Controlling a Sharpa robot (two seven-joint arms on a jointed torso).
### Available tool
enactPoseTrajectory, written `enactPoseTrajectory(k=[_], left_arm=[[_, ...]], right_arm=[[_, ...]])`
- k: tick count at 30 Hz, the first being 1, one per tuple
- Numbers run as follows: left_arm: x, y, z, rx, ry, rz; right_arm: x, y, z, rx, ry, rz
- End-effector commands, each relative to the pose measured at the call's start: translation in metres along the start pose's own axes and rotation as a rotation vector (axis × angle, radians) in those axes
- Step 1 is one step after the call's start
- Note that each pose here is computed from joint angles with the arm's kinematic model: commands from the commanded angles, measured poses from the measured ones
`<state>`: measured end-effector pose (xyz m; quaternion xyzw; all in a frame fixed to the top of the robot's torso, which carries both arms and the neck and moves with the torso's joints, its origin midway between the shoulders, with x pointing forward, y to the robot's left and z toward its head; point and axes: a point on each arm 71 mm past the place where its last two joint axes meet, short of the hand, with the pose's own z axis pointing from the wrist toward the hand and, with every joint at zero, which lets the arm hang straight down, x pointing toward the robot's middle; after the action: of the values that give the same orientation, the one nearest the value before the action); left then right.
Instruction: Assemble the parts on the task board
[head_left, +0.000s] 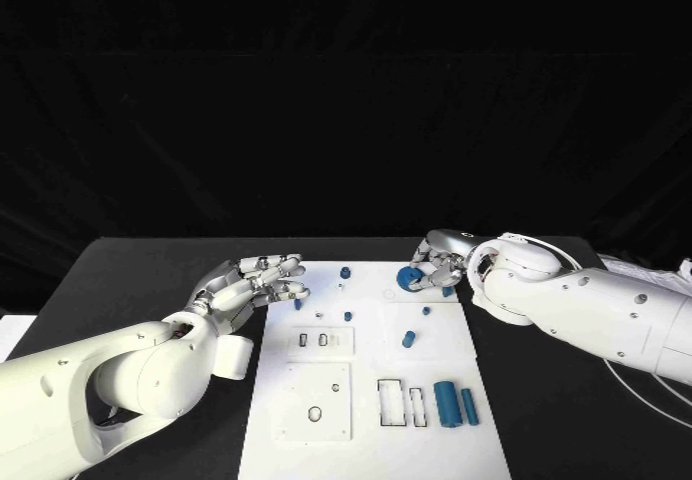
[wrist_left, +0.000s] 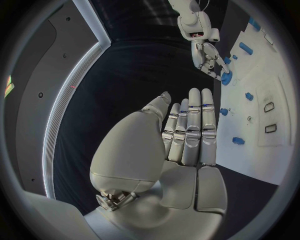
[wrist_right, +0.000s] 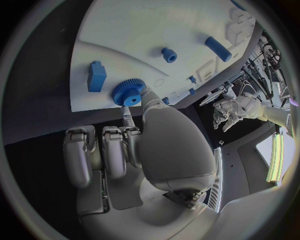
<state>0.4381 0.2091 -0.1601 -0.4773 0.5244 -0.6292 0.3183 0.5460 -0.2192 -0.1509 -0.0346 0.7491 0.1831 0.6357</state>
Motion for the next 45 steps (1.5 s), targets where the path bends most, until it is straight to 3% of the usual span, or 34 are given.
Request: enactPoseTrajectory(k=[1, 28, 35, 41, 45], left_arm=[[0.0026, -0.0007, 0.0006, 0.003, 0.02, -0.011], [0.0016, -0.0005, 0.0008, -0.001, 0.022, -0.011], [0.0018, -0.0004, 0.0008, -0.001, 0.023, -0.012], [0.002, -0.0002, 0.0009, -0.003, 0.024, -0.012], [0.0021, -0.0001, 0.001, -0.003, 0.025, -0.012]], right_arm=[[0.001, 0.002, 0.001, -0.015, 0.001, -0.02], [0.01, 0.003, 0.001, -0.043, 0.005, -0.094], [0.009, 0.011, 0.0, -0.078, -0.036, -0.092], [0.005, 0.026, -0.002, -0.122, -0.103, -0.071], [0.001, 0.045, -0.005, -0.174, -0.179, -0.092]])
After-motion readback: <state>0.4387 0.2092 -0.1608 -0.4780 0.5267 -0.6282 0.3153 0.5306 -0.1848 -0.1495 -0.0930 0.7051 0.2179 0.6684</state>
